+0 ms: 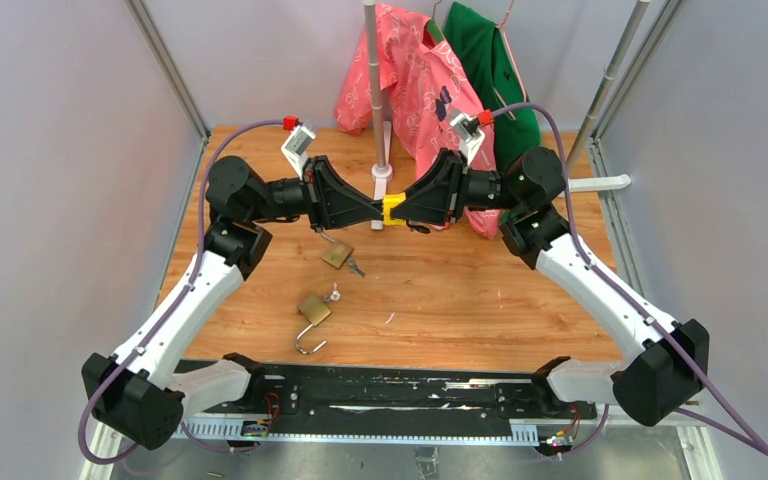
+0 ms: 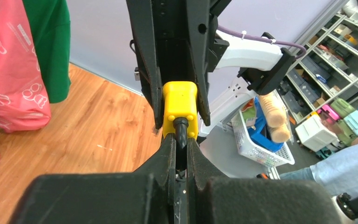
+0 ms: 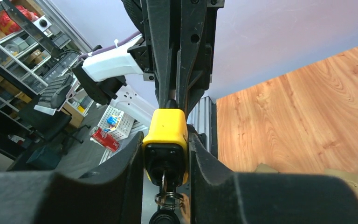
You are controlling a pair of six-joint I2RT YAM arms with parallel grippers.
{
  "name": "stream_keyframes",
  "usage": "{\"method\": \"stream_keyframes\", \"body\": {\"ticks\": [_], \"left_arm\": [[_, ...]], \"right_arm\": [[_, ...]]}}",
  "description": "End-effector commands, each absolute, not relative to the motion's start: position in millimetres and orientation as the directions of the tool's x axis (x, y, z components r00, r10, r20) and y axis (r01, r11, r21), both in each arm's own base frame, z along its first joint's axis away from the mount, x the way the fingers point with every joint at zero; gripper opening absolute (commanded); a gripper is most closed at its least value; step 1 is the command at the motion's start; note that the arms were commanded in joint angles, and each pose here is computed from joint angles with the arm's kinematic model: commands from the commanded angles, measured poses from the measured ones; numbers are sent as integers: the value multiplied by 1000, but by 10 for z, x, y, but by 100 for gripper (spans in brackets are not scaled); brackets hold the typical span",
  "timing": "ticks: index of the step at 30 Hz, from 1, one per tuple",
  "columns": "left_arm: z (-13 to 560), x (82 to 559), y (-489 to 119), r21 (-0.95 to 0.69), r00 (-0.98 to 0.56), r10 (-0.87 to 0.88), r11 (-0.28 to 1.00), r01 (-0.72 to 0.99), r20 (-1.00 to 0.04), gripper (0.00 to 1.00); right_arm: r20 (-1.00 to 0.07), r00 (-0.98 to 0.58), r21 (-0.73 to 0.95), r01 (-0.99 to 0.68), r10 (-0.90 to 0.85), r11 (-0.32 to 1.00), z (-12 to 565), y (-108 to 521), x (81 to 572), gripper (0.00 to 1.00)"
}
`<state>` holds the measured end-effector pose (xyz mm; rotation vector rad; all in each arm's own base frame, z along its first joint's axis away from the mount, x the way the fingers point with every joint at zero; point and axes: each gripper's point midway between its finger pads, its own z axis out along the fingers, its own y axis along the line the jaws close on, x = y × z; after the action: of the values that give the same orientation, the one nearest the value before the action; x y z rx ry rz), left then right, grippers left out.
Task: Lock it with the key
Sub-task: Lock the lock.
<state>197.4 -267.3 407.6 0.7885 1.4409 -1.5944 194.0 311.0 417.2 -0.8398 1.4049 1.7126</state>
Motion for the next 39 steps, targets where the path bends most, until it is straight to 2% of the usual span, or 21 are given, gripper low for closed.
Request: {"method": "stream_keyframes", "body": {"ticks": [1, 5, 6, 8, 12, 14, 18, 20, 27, 33, 35, 37, 39], "left_arm": [[4180, 1971, -2644, -415, -409, -188, -6, 910, -893, 0], [4202, 1980, -2658, -448, -444, -178, -23, 894, -878, 0], [4211, 1976, -2663, -453, -451, -171, -31, 891, -876, 6], [4216, 1987, -2665, -463, -462, -167, -35, 886, -871, 26], [4240, 1978, -2638, -458, -458, -162, -40, 888, -874, 79], [4234, 1979, -2613, -462, -461, -164, -34, 886, -872, 86], [4178, 1982, -2555, -471, -467, -168, -18, 882, -868, 91], [4104, 2006, -2545, -487, -481, -166, -4, 873, -861, 88], [3966, 2074, -2563, -519, -512, -151, 7, 855, -845, 71], [3989, 2115, -2576, -521, -514, -155, 10, 853, -844, 48], [3993, 2126, -2581, -523, -515, -157, 11, 852, -843, 30], [3986, 2138, -2588, -530, -523, -153, 9, 848, -839, 2], [3970, 2150, -2593, -538, -531, -152, 10, 843, -834, 0]], "right_arm": [[-851, -505, 486, -862, 147, -148, 4211, 3082, 1903, 1], [-844, -512, 496, -858, 160, -131, 4172, 3089, 1944, 0], [-843, -511, 498, -859, 168, -115, 4150, 3085, 1971, 0], [-847, -500, 488, -866, 179, -108, 4146, 3075, 1977, 0], [-846, -496, 487, -868, 196, -97, 4152, 3041, 2008, 0], [-846, -494, 485, -869, 200, -96, 4151, 3023, 2017, 0], [-842, -497, 489, -867, 209, -93, 4156, 3002, 2040, 0], [-842, -497, 487, -868, 210, -103, 4173, 2997, 2031, 0], [-838, -504, 489, -863, 209, -124, 4187, 2999, 2010, 0], [-836, -509, 494, -861, 207, -120, 4163, 3003, 2021, 0], [-834, -511, 497, -860, 208, -118, 4155, 3007, 2030, 0], [-835, -508, 494, -861, 209, -118, 4162, 3007, 2032, 0], [-836, -506, 493, -862, 210, -117, 4163, 3012, 2039, 0]]}}
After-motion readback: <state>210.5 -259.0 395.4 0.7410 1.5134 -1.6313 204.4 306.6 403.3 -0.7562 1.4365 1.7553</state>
